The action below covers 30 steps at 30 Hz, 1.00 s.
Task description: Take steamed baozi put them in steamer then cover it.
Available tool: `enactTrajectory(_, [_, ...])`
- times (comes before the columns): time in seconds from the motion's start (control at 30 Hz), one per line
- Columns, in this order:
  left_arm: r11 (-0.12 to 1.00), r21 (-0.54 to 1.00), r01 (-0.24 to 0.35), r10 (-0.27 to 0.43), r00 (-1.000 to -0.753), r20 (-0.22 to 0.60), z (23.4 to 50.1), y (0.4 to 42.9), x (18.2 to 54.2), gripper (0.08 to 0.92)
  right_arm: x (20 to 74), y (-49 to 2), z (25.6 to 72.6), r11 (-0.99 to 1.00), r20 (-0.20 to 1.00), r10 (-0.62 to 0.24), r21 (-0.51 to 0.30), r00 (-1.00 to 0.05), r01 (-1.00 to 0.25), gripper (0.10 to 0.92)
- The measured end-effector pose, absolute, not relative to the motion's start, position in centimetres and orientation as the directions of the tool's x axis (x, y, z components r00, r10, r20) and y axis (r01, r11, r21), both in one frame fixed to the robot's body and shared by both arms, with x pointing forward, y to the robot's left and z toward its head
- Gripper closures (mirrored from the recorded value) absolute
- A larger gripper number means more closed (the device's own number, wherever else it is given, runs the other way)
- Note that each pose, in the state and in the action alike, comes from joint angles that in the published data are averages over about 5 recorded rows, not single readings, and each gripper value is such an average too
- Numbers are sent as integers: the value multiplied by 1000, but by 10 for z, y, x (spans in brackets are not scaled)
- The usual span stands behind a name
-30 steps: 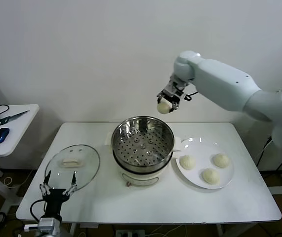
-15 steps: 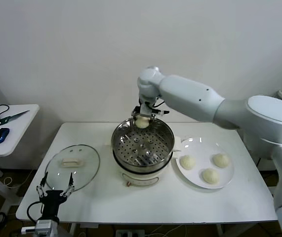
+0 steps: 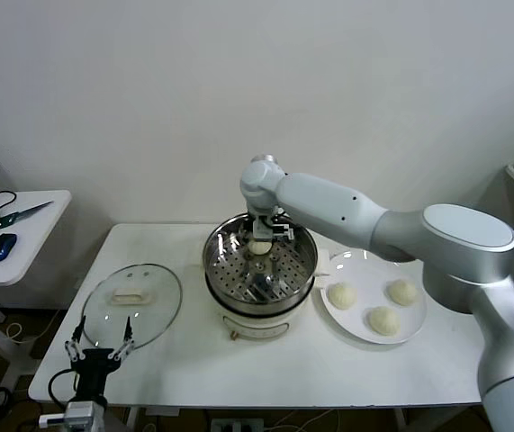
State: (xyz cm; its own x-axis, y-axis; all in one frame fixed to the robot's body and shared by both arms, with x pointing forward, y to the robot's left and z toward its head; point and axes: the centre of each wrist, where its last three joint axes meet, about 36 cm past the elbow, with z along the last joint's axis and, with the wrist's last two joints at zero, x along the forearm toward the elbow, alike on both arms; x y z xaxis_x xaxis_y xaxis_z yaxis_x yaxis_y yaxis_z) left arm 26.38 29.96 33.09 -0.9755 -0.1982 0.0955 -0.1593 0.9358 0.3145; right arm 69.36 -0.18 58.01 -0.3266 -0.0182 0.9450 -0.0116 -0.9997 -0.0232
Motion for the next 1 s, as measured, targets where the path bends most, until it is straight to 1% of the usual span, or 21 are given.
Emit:
enactTrajectory(0.2, [935,318,-156,-196,-976,97,331,299,264,177,693,-2,580,-1000,943,-19,-22,-331,-6,212])
enactTrajectory(0.4, [934,319,-159,-199,-975,98,331,299,264,177,693,-4,593,-1000,941,-27,-27,-338,5,200])
enactTrajectory(0.6, [934,321,-160,-199,-976,93,333,298,264,177,694,-18,623,-999,937,-42,-50,-348,-12,199])
enactTrajectory(0.7, [933,323,-159,-198,-976,92,334,298,264,177,696,-35,645,-995,936,-66,-88,-346,-49,200])
enactTrajectory(0.8, [933,325,-157,-196,-976,90,335,298,263,177,698,-60,667,-981,933,-103,-153,-345,-122,200])
enactTrajectory(0.9, [933,326,-155,-193,-977,88,337,297,263,177,698,-93,685,-945,925,-143,-234,-352,-230,200])
enactTrajectory(1.0, [933,325,-153,-191,-978,86,338,296,263,177,695,-129,695,-879,918,-165,-303,-361,-368,200])
